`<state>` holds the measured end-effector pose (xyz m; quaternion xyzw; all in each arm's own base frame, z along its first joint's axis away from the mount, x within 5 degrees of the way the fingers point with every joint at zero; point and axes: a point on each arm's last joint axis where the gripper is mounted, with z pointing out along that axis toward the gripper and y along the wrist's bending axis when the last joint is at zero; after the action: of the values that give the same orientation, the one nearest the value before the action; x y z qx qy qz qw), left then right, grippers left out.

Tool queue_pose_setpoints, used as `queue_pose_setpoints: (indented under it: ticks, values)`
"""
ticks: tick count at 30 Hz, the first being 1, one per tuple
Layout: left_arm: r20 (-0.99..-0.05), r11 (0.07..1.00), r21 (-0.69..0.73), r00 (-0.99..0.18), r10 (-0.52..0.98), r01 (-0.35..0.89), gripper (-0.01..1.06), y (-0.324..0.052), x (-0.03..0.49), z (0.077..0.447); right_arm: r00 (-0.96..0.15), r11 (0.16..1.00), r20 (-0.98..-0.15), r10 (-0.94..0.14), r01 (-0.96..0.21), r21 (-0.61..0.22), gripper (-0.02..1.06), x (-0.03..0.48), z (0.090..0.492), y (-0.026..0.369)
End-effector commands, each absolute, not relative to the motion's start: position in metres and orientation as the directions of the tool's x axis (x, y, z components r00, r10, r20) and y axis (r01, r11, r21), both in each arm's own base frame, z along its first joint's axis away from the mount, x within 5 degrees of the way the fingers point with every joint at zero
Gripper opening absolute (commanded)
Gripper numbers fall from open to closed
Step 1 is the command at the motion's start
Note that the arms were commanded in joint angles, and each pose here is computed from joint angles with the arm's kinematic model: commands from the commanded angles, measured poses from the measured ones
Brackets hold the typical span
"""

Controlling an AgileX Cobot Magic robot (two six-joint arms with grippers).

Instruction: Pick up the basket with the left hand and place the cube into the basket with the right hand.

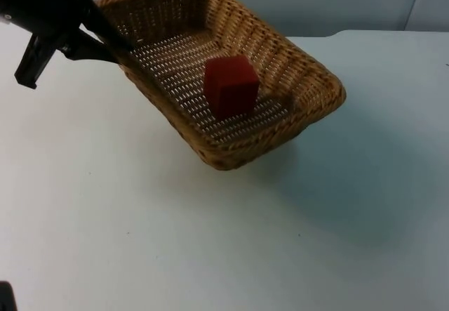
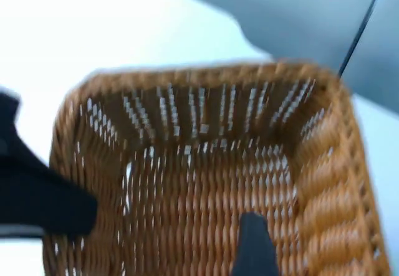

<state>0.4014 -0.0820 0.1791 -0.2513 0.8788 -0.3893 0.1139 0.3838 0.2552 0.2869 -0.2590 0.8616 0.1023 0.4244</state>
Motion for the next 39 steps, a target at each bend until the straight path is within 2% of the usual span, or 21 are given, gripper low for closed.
queue_pose_setpoints:
  ticks: [1, 8, 14, 18, 22, 24, 39]
  values:
    - [-0.026, 0.538, -0.767, -0.821, -0.57, -0.35, 0.0, -0.083, 0.406, 0.19, -0.478, 0.849, -0.806, -0.35, -0.525, -0.058, 0.57, 0.386, 0.314, 0.255]
    - [-0.055, 0.56, -0.754, -0.816, -0.575, -0.343, 0.0, -0.08, 0.407, 0.189, -0.449, 0.851, -0.8, -0.399, -0.506, -0.141, 0.57, 0.388, 0.344, 0.249]
    - [-0.071, 0.556, -0.754, -0.799, -0.598, -0.349, 0.0, -0.079, 0.409, 0.189, -0.463, 0.852, -0.774, -0.432, -0.491, -0.182, 0.57, 0.388, 0.345, 0.245]
    - [-0.05, 0.549, -0.76, -0.811, -0.582, -0.347, 0.0, -0.081, 0.407, 0.19, -0.461, 0.848, -0.763, -0.453, -0.486, -0.209, 0.57, 0.388, 0.345, 0.243]
    - [-0.142, 0.652, -0.723, -0.875, -0.463, -0.228, 0.0, -0.081, 0.403, 0.185, -0.469, 0.848, -0.756, -0.457, -0.485, -0.212, 0.57, 0.388, 0.344, 0.242]
    - [-0.148, 0.673, -0.708, -0.887, -0.438, -0.214, 0.0, -0.081, 0.402, 0.184, -0.468, 0.848, -0.756, -0.459, -0.485, -0.215, 0.57, 0.388, 0.344, 0.242]
    - [-0.102, 0.72, -0.691, -0.978, -0.179, -0.06, 0.0, -0.107, 0.39, 0.148, -0.456, 0.867, -0.775, -0.437, -0.443, -0.229, 0.57, 0.391, 0.347, 0.24]
